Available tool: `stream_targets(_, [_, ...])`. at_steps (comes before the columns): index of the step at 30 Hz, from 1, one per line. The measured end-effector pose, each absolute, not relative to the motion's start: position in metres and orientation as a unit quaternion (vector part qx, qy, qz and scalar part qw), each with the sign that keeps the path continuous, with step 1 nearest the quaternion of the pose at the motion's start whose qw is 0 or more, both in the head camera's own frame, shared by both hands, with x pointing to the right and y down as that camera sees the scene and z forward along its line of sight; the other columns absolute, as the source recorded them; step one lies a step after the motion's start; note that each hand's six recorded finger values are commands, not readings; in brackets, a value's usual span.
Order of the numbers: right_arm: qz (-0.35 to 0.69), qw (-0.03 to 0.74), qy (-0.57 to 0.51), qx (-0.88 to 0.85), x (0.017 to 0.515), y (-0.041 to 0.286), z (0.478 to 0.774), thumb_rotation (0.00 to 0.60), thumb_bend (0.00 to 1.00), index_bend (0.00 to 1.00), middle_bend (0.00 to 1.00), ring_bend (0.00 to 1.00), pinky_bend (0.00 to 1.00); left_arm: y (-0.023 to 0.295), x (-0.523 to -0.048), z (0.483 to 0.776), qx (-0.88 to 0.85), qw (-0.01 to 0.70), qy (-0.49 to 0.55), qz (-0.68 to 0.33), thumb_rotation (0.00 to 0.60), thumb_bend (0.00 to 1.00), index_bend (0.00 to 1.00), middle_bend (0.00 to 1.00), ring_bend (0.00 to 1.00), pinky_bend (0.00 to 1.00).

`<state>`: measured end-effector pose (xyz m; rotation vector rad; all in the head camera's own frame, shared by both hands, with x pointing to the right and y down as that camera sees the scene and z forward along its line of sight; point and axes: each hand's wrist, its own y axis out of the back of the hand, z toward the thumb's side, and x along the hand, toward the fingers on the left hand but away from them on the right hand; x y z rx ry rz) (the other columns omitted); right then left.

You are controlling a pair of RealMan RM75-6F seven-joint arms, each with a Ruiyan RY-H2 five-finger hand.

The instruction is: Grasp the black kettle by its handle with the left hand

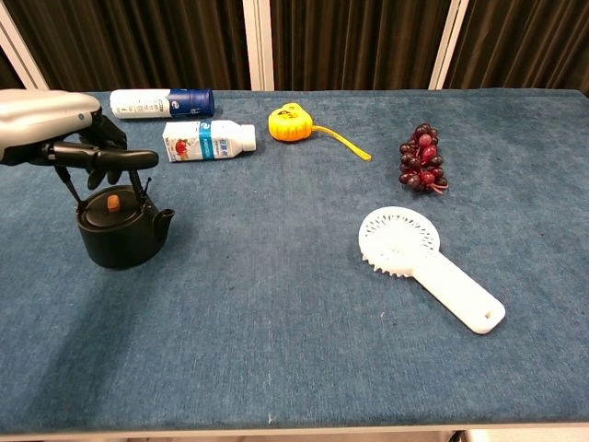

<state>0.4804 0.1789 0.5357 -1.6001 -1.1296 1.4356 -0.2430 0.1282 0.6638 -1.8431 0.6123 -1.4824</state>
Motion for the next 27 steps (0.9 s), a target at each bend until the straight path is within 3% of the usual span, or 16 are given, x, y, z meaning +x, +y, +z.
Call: stream_targets(27, [0.558, 0.345, -0.435, -0.616, 0.482, 0.18, 0.538, 0.6, 0.0, 0.0, 0.03, 0.0, 0.0, 0.143, -0.23, 0.674, -0.721, 0.335, 0.199, -0.573, 0.084, 0.01, 0.81, 0.85, 0.68, 0.0])
